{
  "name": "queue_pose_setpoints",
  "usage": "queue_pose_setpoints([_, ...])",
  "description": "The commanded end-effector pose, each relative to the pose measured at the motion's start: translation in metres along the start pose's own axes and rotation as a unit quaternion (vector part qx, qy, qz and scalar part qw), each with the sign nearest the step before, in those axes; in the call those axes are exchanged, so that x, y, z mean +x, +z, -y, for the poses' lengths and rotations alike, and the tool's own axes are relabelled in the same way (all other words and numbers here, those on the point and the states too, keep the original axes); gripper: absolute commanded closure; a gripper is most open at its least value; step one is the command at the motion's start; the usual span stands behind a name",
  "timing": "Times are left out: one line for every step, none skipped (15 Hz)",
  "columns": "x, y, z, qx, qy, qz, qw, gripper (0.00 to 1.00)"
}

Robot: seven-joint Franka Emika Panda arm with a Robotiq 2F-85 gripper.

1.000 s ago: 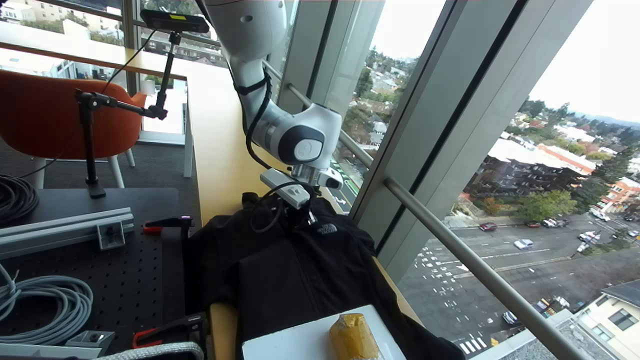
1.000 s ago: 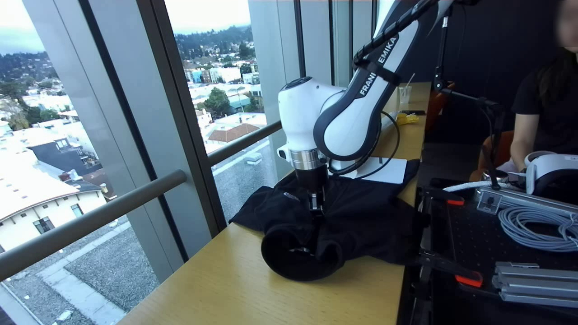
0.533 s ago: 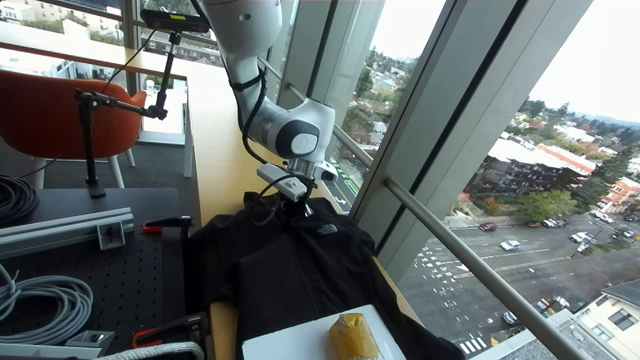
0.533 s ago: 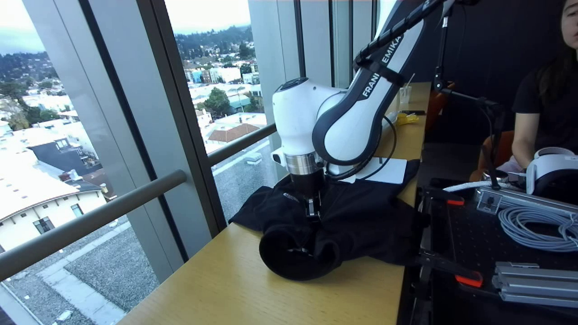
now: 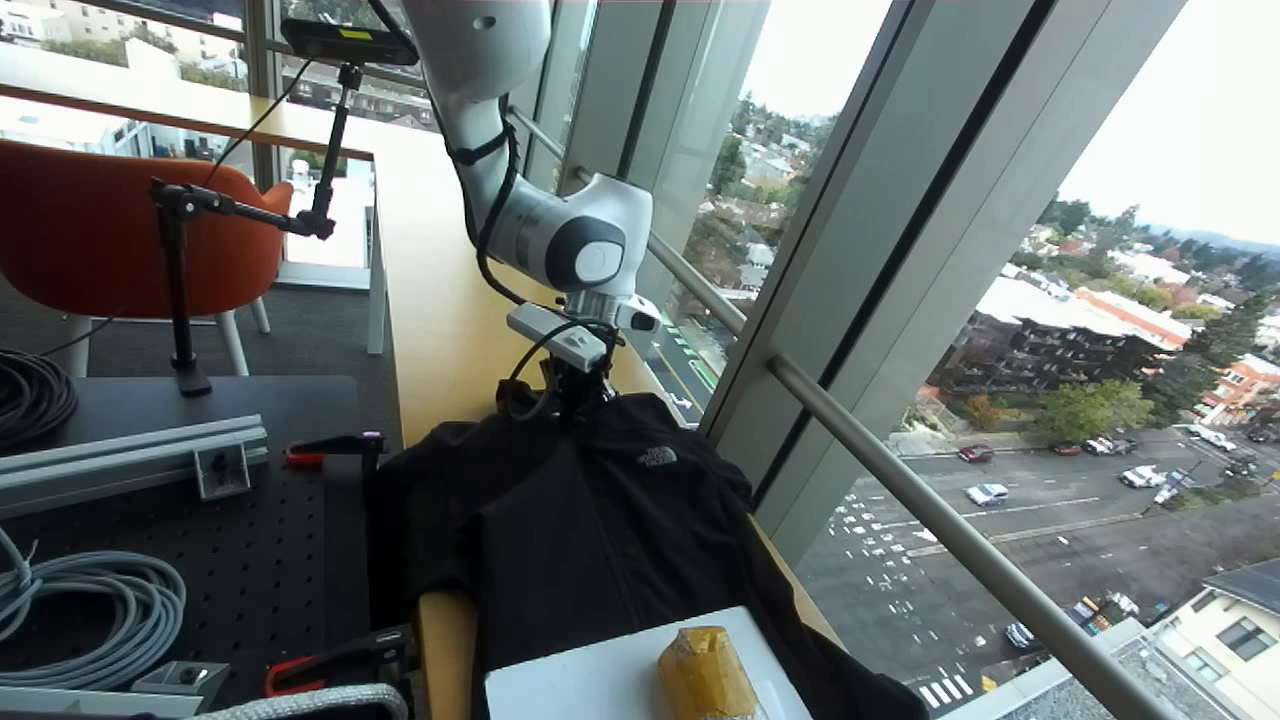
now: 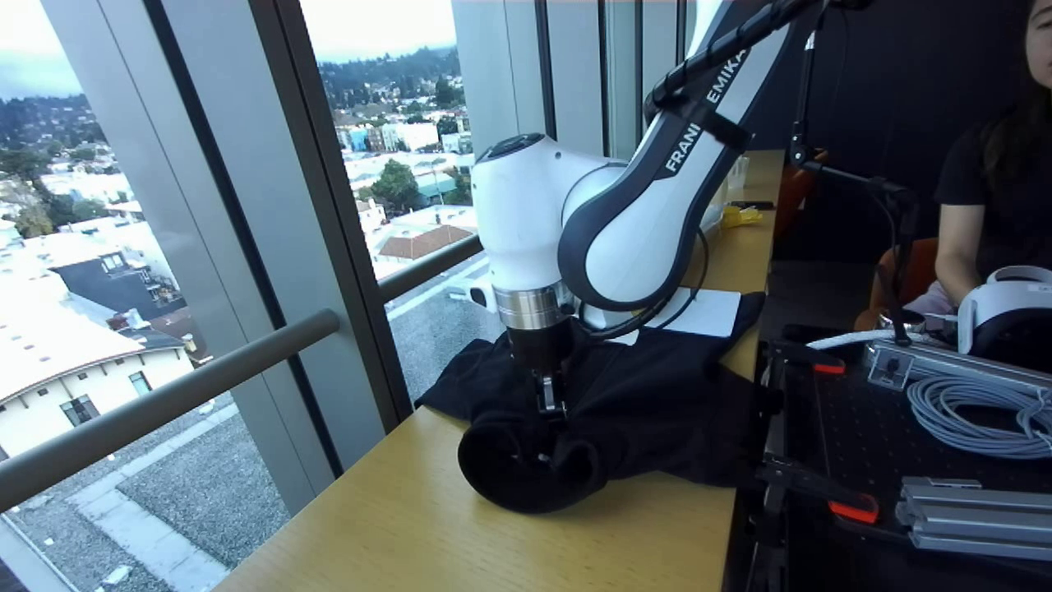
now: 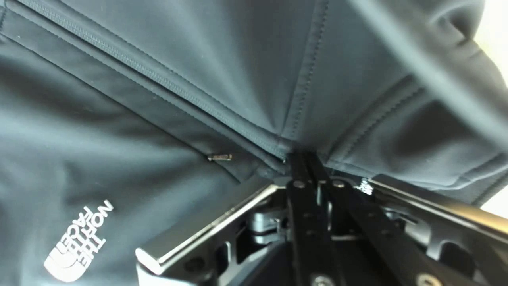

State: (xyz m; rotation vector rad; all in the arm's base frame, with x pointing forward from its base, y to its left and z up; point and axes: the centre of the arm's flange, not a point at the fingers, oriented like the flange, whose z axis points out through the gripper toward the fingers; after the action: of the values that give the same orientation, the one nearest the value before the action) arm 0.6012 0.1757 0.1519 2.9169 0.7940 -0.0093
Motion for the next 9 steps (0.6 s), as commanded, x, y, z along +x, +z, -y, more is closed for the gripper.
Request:
queue_pose_setpoints([0.012, -0.013, 0.026, -0.003, -0.013, -0.008, 0.9999, 0.99])
queue_pose_setpoints([0.011, -0.014, 0.031, -0.004, -0.017, -0.008, 0.9998, 0.99])
queue_pose_setpoints([0.011, -0.015, 0.036, -0.005, -0.022, -0.009, 0.9997, 0.99])
queue_pose_setpoints([0.011, -0.016, 0.039, -0.008, -0.027, -0.009, 0.9996, 0.99])
queue_pose_setpoints([0.010, -0.017, 0.043, -0.010, -0.032, -0.010, 0.9994, 0.99])
queue_pose_setpoints([0.010, -0.018, 0.045, -0.012, -0.037, -0.011, 0.9992, 0.99])
queue_pose_setpoints([0.010, -0.019, 0.048, -0.013, -0.040, -0.011, 0.9990, 0.99])
queue_pose_setpoints([0.010, -0.020, 0.050, -0.014, -0.044, -0.012, 0.9989, 0.99])
queue_pose_setpoints([0.009, -0.021, 0.052, -0.016, -0.048, -0.012, 0.9987, 0.99])
